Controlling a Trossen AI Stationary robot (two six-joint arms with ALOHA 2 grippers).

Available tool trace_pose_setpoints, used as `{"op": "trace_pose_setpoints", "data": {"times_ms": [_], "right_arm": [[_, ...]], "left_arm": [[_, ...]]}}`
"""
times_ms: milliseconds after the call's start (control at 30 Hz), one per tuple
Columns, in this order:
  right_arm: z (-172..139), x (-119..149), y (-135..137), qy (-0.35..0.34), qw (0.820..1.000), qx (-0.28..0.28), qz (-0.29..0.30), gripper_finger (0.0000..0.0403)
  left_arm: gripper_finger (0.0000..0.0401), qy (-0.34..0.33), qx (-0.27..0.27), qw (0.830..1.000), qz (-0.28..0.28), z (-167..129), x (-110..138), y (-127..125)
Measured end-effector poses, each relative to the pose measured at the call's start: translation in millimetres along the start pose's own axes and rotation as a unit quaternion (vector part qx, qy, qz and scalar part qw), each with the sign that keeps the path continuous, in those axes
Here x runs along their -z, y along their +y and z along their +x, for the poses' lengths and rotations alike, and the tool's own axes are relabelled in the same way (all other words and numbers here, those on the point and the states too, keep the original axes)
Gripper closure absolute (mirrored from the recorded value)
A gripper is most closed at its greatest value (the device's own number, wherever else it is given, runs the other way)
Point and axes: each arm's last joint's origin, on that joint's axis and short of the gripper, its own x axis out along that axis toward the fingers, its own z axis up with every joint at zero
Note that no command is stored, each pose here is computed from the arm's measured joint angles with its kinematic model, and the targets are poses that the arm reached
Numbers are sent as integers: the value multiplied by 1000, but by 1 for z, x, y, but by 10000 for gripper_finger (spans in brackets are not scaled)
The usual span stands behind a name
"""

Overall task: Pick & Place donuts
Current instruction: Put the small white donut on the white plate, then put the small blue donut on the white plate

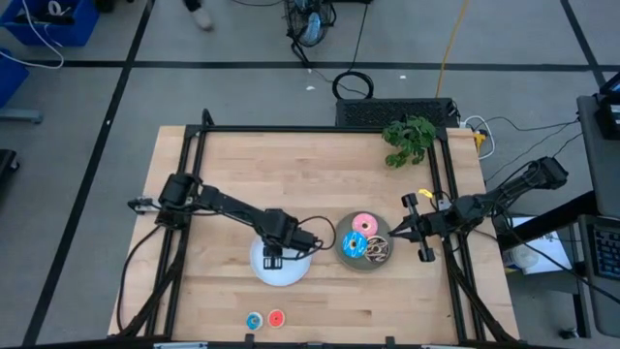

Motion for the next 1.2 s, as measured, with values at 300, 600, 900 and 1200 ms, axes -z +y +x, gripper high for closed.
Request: {"op": "trace_pose_setpoints", "data": {"times_ms": [300,600,900,1200], "right_arm": [[0,0,0,0,1000,0,-2,403],[0,0,0,0,1000,0,-8,403],[0,1,0,3,1000,0,-11,403],[0,0,0,2,1000,0,-10,403]], "left_arm": [[66,-58,7,998,-32,-41,16,11],[81,-64,9,995,-70,-74,47,8],[196,-98,30,982,-157,-120,106,-10],[376,-120,31,986,-107,-123,129,-53]]}}
